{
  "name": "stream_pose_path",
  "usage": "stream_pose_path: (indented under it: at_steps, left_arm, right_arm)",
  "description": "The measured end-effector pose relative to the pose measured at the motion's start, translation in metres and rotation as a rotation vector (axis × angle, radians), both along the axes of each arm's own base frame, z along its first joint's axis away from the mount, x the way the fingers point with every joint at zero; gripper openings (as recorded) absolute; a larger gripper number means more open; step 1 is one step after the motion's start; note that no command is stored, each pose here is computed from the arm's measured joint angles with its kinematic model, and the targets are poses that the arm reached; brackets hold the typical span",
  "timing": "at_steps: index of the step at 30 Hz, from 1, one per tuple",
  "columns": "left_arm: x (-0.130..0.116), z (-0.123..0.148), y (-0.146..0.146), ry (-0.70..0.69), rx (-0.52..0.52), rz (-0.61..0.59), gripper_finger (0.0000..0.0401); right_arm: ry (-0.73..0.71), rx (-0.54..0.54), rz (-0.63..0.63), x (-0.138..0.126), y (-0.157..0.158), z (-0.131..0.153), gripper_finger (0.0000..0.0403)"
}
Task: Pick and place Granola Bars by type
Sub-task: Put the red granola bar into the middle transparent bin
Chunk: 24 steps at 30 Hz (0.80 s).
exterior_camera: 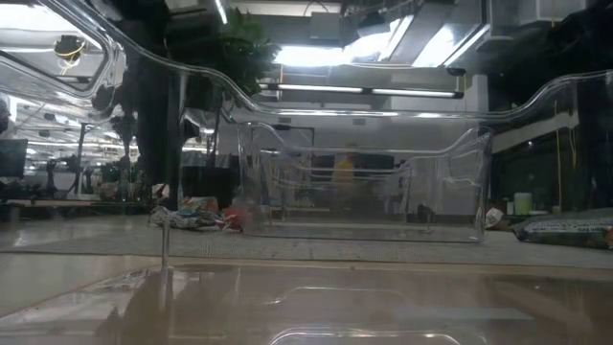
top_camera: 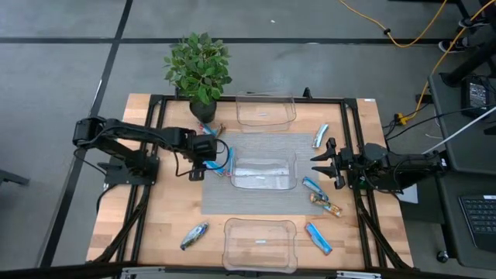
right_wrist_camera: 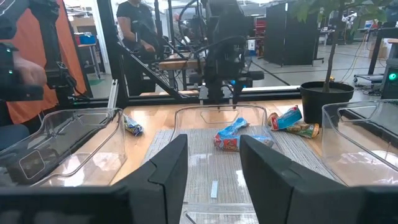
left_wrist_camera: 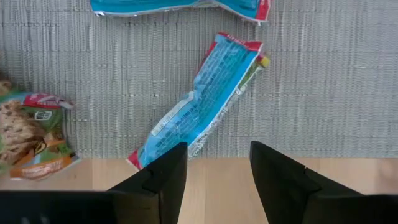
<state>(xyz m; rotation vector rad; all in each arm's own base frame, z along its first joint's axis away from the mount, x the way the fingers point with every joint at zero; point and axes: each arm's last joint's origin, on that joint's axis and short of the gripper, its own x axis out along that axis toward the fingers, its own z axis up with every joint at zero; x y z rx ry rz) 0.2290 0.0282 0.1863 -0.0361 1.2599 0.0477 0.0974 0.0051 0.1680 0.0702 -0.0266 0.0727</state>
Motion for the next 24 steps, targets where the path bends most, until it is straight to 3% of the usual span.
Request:
stream_pose_path:
  at_steps: [4,8,14,24]
  left_arm:
    - [-0.002,-0.005,0.002,0.003,-0.02,0.019,0.0186]
    - [-0.002,-0.008,0.007,0.009,-0.053,0.063,0.023]
    - [0.005,-0.014,0.013,-0.009,0.002,0.059,0.0288]
    - [0.018,-0.04,0.013,0.044,-0.018,0.041,0.0299]
  right_arm:
    - [0.001,0.0,0.0,0.0,0.0,0.0,0.0149]
    - [0.0,0.0,0.0,0.0,0.0,0.0,0.0149]
    - [0.001,0.0,0.0,0.0,0.0,0.0,0.0149]
    - [0.001,0.0,0.0,0.0,0.0,0.0,0.0149]
